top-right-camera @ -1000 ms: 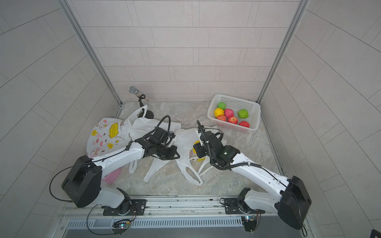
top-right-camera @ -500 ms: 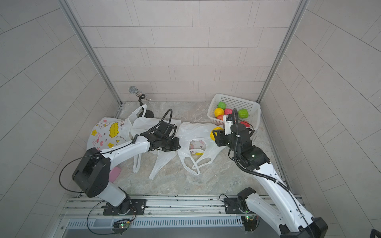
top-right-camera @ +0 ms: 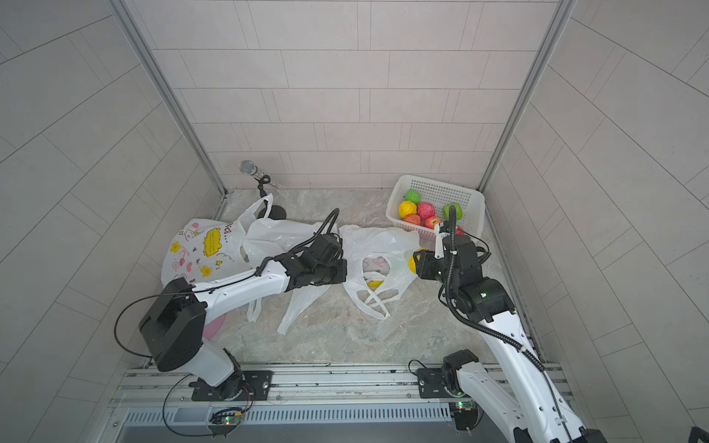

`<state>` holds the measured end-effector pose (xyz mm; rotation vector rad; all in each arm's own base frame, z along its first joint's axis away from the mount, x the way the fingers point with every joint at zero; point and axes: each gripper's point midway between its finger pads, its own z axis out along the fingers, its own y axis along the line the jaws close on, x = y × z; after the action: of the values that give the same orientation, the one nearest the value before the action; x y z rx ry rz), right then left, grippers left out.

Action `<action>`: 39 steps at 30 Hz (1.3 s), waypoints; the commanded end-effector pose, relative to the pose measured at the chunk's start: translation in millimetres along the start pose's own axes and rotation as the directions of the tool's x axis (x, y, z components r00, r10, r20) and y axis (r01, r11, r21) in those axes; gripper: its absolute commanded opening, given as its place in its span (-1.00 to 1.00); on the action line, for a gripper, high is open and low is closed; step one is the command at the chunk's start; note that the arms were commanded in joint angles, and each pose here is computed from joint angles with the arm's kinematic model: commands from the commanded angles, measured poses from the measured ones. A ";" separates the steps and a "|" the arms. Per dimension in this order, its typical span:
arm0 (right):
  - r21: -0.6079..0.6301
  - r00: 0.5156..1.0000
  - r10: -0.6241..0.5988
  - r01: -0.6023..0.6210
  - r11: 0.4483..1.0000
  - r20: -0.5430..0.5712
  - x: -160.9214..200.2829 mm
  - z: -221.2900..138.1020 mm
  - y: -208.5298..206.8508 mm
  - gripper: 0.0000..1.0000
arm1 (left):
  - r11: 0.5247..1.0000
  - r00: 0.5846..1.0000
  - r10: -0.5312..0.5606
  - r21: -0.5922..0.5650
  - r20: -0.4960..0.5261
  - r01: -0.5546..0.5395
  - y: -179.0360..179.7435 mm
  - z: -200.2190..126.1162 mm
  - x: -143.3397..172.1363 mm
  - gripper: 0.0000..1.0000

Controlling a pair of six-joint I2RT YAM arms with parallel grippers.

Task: Untie the knot of a plastic bag & take out the apple
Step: Place the apple in the basket.

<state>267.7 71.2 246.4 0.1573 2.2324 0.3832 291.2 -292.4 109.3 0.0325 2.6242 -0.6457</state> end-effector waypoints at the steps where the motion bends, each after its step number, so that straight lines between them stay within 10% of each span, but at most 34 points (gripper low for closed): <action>1: 0.048 1.000 0.014 -0.014 0.999 -0.015 -3.6 3.2 -6.0 -0.79 | 1.000 0.999 -0.011 -0.019 0.042 0.012 10.8 -11.2 -0.4 -1.00; 18: 0.144 0.999 -0.018 0.011 0.990 0.043 -64.1 27.4 -16.6 -0.79 | 0.995 0.998 0.051 0.088 0.046 -0.055 -9.1 -24.7 -2.0 -1.00; 34: 0.319 0.994 0.085 -0.101 0.942 0.065 -143.3 146.2 -115.0 -0.80 | 0.996 0.998 0.052 0.069 0.045 -0.055 0.9 -38.8 5.9 -1.00; 39: 0.378 0.990 0.131 -0.143 0.914 0.058 -165.9 195.0 -166.4 -0.48 | 0.994 0.997 0.071 0.085 0.033 -0.073 -4.7 -43.6 5.3 -1.00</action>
<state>507.2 -66.9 192.8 0.5202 2.2793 0.0448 268.1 -277.6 128.8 0.1171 2.5746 -0.7132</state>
